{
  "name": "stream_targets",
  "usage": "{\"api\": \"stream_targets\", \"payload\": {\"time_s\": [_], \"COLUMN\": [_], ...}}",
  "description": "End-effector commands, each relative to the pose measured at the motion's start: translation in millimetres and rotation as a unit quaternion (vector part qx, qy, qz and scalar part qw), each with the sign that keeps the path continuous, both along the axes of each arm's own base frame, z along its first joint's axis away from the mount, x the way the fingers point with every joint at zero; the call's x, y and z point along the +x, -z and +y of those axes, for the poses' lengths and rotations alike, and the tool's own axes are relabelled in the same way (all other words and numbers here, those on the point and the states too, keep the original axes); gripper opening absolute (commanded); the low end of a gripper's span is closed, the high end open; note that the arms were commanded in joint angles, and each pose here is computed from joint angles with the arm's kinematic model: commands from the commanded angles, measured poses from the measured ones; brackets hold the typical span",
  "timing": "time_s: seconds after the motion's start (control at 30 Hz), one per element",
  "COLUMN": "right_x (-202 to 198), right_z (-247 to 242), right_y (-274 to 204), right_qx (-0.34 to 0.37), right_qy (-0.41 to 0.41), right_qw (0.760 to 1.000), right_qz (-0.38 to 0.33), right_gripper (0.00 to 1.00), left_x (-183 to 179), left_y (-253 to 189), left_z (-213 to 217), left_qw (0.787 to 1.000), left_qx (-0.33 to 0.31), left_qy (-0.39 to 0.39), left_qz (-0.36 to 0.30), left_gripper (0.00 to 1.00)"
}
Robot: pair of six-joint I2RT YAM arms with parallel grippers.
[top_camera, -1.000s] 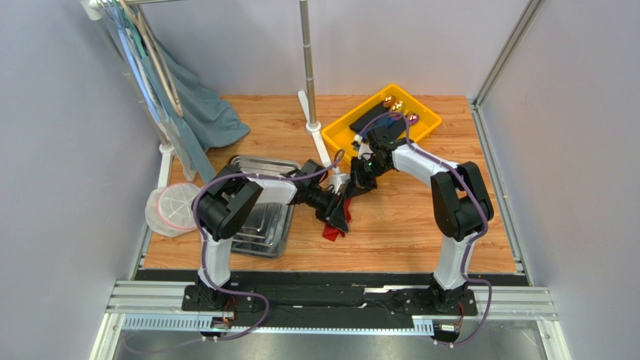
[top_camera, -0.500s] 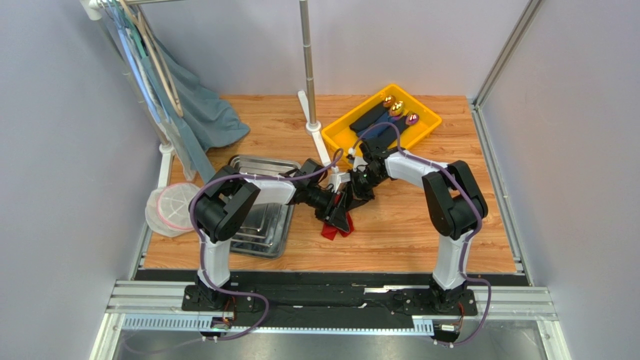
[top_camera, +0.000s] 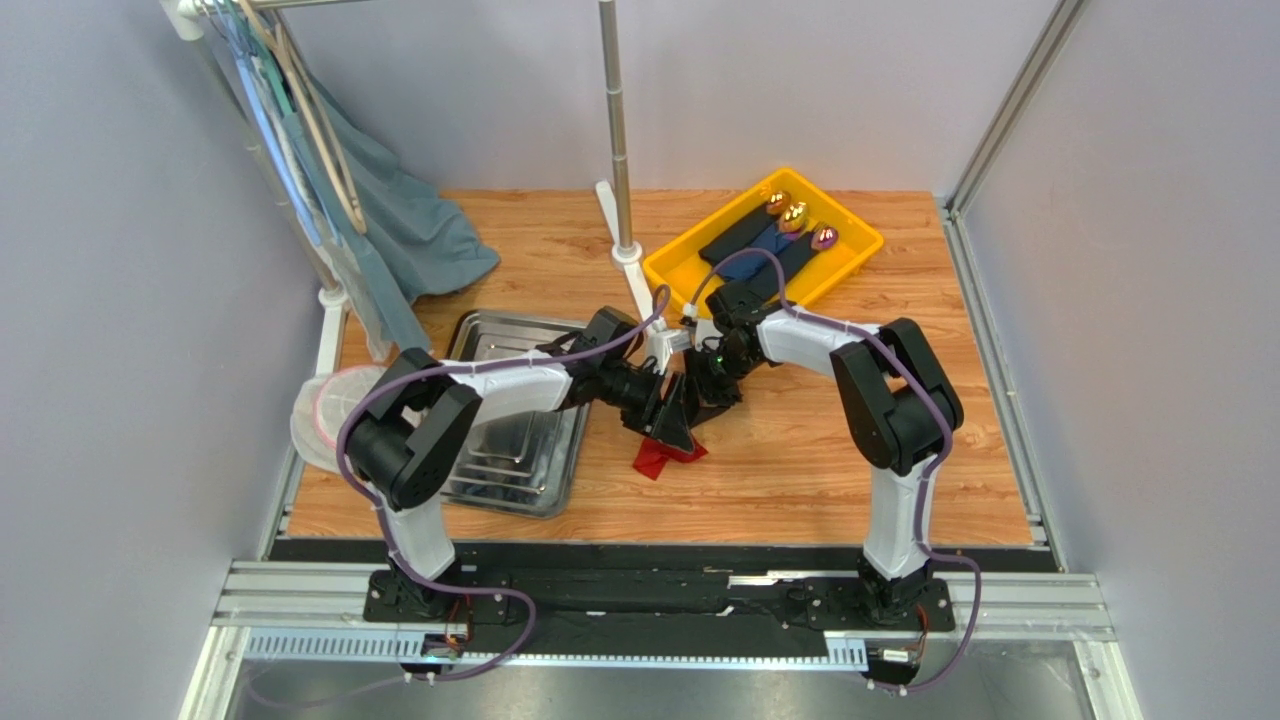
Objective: Place the utensils on the paper napkin and roll it up
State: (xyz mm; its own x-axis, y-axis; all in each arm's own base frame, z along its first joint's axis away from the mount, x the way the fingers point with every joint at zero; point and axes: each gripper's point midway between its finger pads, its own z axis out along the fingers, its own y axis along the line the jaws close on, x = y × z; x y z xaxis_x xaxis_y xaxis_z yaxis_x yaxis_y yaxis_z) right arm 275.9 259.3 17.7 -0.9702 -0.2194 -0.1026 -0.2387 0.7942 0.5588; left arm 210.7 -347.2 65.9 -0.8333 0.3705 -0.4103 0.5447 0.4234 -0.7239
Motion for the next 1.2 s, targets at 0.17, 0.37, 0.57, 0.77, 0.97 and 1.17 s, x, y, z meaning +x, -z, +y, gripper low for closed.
{"api": "stream_targets", "payload": {"time_s": [0.17,0.37,0.57,0.77,0.97,1.17], "right_x": [-8.7,-9.7,-8.3,-2.5,8.0,1.7], "right_z": [-26.6,-27.1,-27.8,-23.3,-9.7,11.7], "right_y": [34.4,35.6,37.2,32.4,-3.5,-66.5], "right_qx": [-0.077,-0.079,-0.082,-0.073,-0.029,0.068], "right_qy": [0.006,0.005,0.009,0.008,0.001,-0.008], "right_qw": [0.997,0.997,0.997,0.997,0.999,0.996], "right_qz": [0.006,0.006,0.006,-0.001,-0.033,-0.061], "right_gripper": [0.00,0.00,0.00,0.00,0.00,0.05], "left_x": [1.6,-3.1,-13.2,-19.8,-10.8,-6.6], "left_y": [-12.0,3.1,13.4,46.6,72.8,84.6], "left_z": [22.5,37.3,36.6,47.8,51.8,55.8], "left_qw": [0.999,0.997,0.996,0.995,0.991,0.987], "left_qx": [0.001,0.005,-0.004,0.039,0.084,0.109], "left_qy": [-0.043,-0.043,-0.013,-0.007,-0.026,-0.043], "left_qz": [0.034,0.068,0.083,0.094,0.104,0.105], "left_gripper": [0.40,0.22,0.14,0.10,0.06,0.03]}}
